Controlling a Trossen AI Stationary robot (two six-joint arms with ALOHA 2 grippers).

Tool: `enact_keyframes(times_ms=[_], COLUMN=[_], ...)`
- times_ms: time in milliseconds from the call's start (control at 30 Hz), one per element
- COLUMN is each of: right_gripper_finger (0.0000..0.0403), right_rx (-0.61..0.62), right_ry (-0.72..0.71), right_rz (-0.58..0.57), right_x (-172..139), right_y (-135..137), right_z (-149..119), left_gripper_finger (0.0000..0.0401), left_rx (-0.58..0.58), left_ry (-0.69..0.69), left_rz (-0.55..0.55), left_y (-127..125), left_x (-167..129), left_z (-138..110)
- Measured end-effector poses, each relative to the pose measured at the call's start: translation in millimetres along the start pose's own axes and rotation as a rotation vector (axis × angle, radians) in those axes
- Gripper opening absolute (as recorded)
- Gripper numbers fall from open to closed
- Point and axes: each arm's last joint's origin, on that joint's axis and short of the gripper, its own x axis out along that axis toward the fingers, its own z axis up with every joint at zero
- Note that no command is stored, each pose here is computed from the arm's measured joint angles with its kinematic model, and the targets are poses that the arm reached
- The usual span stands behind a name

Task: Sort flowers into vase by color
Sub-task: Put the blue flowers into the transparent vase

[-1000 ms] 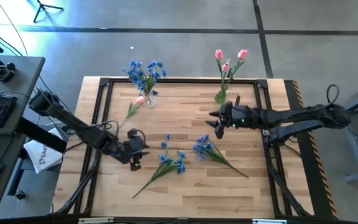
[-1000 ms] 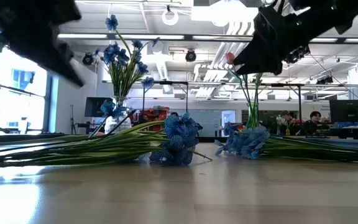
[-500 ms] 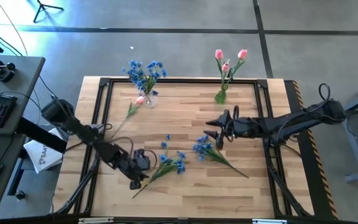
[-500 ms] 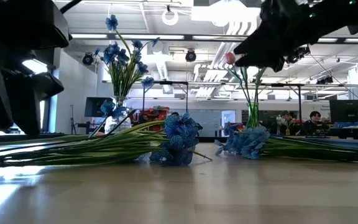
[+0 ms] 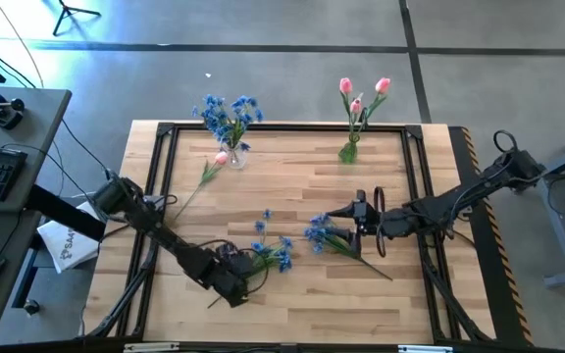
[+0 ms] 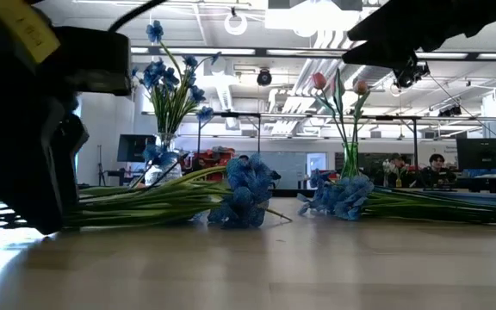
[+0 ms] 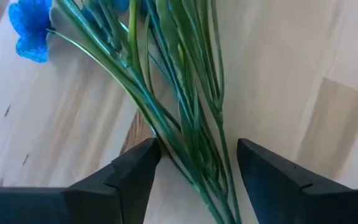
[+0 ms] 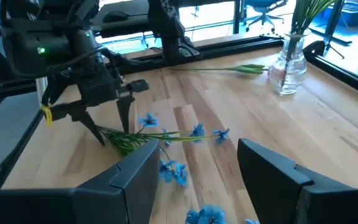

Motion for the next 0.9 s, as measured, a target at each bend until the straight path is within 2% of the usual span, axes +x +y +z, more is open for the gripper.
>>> enact_keyframes(times_ms=[167,300,367,433,533,600,800,900], right_gripper_finger=[0.0210,0.0210,0.0210,0.0210,0.0210,0.0210,0.0210,0.0210], right_rx=[0.016,0.039,0.036,0.027,0.014,0.006,-0.019,-0.045], right_ry=[-0.007,0.018,0.035,0.045,0.078,0.093,0.062,0.040], right_rz=[-0.002,0.008,-0.010,-0.050,-0.108,-0.126,-0.104,-0.082], right_x=[-4,-6,-5,-2,6,11,26,28], right_y=[6,12,17,22,30,35,52,57], right_z=[-2,-7,-13,-22,-39,-51,-71,-74], left_gripper_finger=[0.0172,0.0083,0.0029,0.0013,0.0014,0.0006,0.0004,0.0003], left_rx=[-0.066,-0.102,-0.060,-0.007,0.025,0.014,0.043,0.123], left_ry=[0.094,0.166,0.177,0.145,0.011,-0.171,-0.753,-0.964], left_rz=[-0.028,-0.017,-0.023,-0.014,0.128,0.190,0.238,0.252], left_y=[8,24,30,36,57,67,93,108], left_x=[9,12,12,7,-1,-12,-53,-74], left_z=[16,26,31,34,42,53,72,78])
